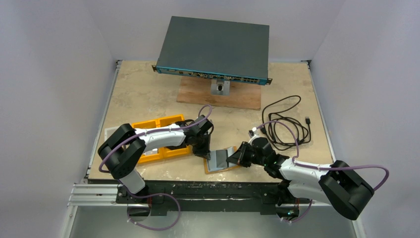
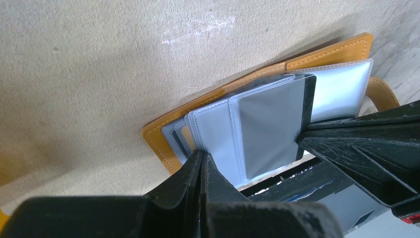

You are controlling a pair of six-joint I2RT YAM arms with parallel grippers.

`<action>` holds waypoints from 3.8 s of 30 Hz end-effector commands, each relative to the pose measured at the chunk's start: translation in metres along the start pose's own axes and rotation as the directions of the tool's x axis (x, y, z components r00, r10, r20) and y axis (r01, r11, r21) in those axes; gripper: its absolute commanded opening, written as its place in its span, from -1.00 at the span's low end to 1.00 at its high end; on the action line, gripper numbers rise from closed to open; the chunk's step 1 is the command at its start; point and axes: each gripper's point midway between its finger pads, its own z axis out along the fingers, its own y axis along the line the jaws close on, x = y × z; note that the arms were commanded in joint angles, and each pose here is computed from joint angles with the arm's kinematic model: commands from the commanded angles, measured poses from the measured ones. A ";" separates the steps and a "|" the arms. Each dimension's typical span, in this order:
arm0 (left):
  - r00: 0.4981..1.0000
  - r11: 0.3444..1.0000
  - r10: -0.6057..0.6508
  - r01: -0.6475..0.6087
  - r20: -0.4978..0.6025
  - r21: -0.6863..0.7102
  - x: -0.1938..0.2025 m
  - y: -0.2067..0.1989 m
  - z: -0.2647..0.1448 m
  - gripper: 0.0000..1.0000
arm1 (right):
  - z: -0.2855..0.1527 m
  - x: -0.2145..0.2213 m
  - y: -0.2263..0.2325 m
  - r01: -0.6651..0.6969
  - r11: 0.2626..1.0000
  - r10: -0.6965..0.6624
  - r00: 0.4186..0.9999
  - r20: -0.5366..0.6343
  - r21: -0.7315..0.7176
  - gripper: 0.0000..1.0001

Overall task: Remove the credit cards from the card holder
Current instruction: Remove the credit card from the card holder, then place the credit card in the storage box.

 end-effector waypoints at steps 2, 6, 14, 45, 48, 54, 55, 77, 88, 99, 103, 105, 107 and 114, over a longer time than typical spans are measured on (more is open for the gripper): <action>0.998 0.985 0.062 -0.066 -0.033 -0.160 0.008 0.039 0.003 -1.00 | 0.000 0.000 -0.020 0.023 0.998 -0.023 1.000 0.015 0.062 -1.00; 0.995 0.989 0.100 -0.101 -0.013 -0.111 0.001 0.025 -0.006 -1.00 | 0.002 0.001 -0.019 0.021 0.998 -0.021 1.000 0.008 0.058 -1.00; 0.986 0.987 0.162 -0.162 0.029 0.001 -0.007 -0.013 -0.027 -0.95 | 0.002 -0.002 -0.021 0.003 0.998 -0.004 1.000 0.026 0.069 -1.00; 0.993 0.980 0.109 -0.116 -0.053 -0.164 0.007 0.014 0.021 -1.00 | 0.001 -0.005 -0.018 0.024 0.995 -0.026 1.000 0.016 0.094 -1.00; 0.993 0.974 0.103 -0.113 -0.060 -0.196 0.008 0.023 0.022 -1.00 | 0.000 -0.005 -0.019 0.025 0.995 -0.026 0.999 0.019 0.099 -1.00; 0.993 0.968 0.100 -0.111 -0.060 -0.226 0.009 0.029 0.020 -1.00 | -0.005 -0.006 -0.024 0.019 0.994 -0.022 0.999 0.030 0.104 -1.00; 0.993 0.967 0.100 -0.112 -0.061 -0.229 0.009 0.030 0.021 -1.00 | -0.005 -0.006 -0.025 0.018 0.994 -0.021 0.999 0.032 0.105 -1.00; 0.991 0.972 0.106 -0.119 -0.076 -0.201 0.009 0.023 0.024 -1.00 | 0.006 0.002 -0.014 0.006 1.000 -0.006 1.000 -0.019 -0.004 -0.43; 0.992 0.966 0.098 -0.115 -0.082 -0.233 0.013 0.033 0.022 -1.00 | -0.006 -0.010 -0.031 -0.008 0.997 0.004 0.999 0.044 0.077 -0.95; 0.992 0.974 0.101 -0.114 -0.075 -0.195 0.013 0.028 0.022 -1.00 | -0.024 -0.026 -0.021 0.014 0.995 -0.024 0.995 0.100 0.095 -1.00; 0.991 0.981 0.120 -0.127 -0.053 -0.150 0.004 0.013 0.017 -1.00 | -0.028 -0.034 -0.003 0.029 0.997 -0.037 0.993 0.110 0.070 -1.00; 0.990 0.983 0.135 -0.138 -0.035 -0.118 -0.002 0.002 0.013 -1.00 | -0.031 -0.038 0.006 0.032 0.998 -0.038 0.993 0.112 0.062 -1.00; 0.989 0.985 0.149 -0.150 -0.014 -0.089 -0.011 -0.011 0.006 -1.00 | -0.033 -0.042 0.015 0.035 0.998 -0.041 0.993 0.107 0.060 -1.00; 0.980 0.984 0.179 -0.178 0.089 -0.018 -0.035 -0.043 -0.044 -0.66 | -0.041 -0.057 0.051 0.049 0.999 -0.049 0.991 0.125 0.003 -1.00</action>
